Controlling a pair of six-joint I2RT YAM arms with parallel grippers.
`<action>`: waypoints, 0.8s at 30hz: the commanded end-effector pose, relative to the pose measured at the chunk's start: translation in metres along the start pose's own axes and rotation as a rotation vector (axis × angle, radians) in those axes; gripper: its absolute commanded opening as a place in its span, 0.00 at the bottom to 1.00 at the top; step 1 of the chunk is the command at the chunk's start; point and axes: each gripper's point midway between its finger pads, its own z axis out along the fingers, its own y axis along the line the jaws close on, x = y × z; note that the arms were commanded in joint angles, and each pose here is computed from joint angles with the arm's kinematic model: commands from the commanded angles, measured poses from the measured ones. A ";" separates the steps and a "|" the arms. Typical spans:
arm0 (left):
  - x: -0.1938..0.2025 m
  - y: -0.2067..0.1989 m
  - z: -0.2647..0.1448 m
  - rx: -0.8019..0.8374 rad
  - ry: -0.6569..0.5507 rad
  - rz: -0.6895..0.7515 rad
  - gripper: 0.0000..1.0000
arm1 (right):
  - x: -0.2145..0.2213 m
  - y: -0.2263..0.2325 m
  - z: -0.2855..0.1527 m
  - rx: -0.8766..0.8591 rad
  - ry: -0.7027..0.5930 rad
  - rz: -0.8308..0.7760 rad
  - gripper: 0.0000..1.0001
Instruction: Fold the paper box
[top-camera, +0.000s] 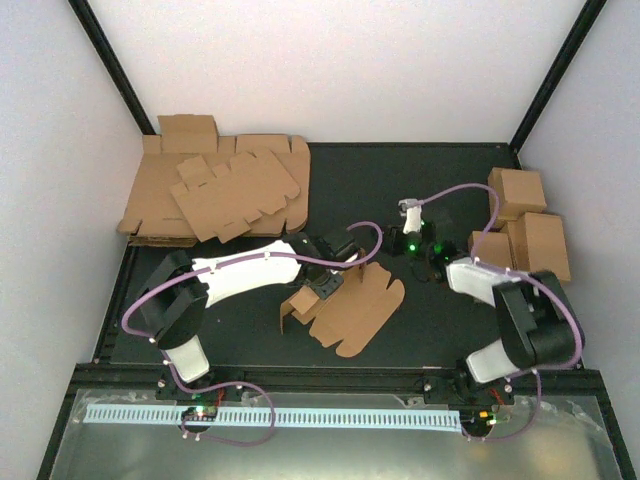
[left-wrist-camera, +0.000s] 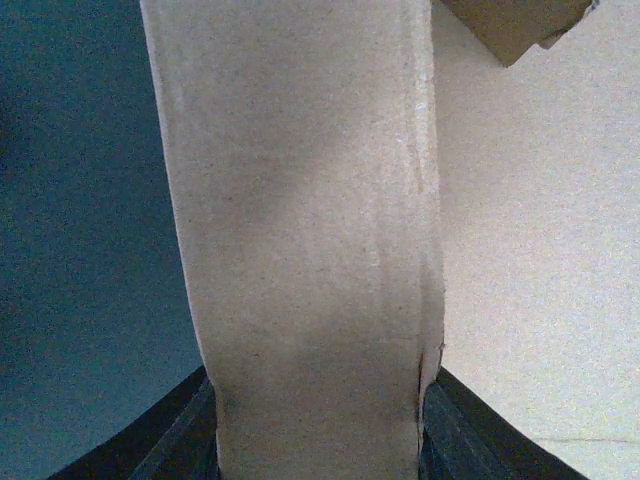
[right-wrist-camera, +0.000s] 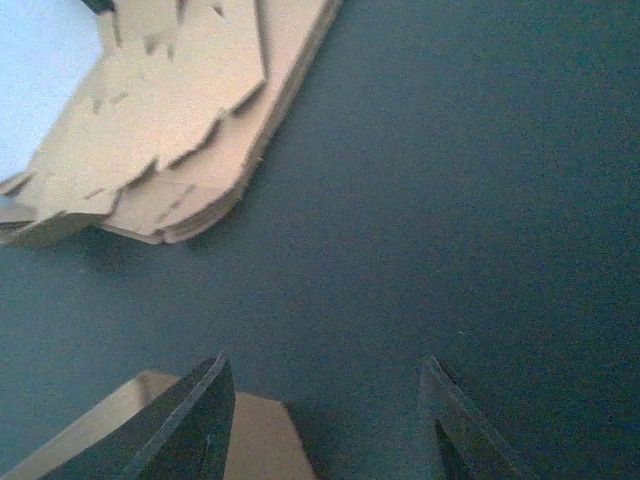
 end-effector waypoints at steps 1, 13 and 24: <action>0.004 -0.013 0.009 0.038 0.037 0.031 0.43 | 0.018 -0.012 0.022 -0.015 0.119 0.083 0.52; 0.001 -0.012 0.007 0.039 0.032 0.025 0.43 | 0.055 0.021 0.023 -0.316 0.123 0.036 0.49; -0.001 -0.016 0.005 0.059 0.019 0.018 0.43 | 0.079 0.037 0.008 -0.387 0.129 -0.022 0.47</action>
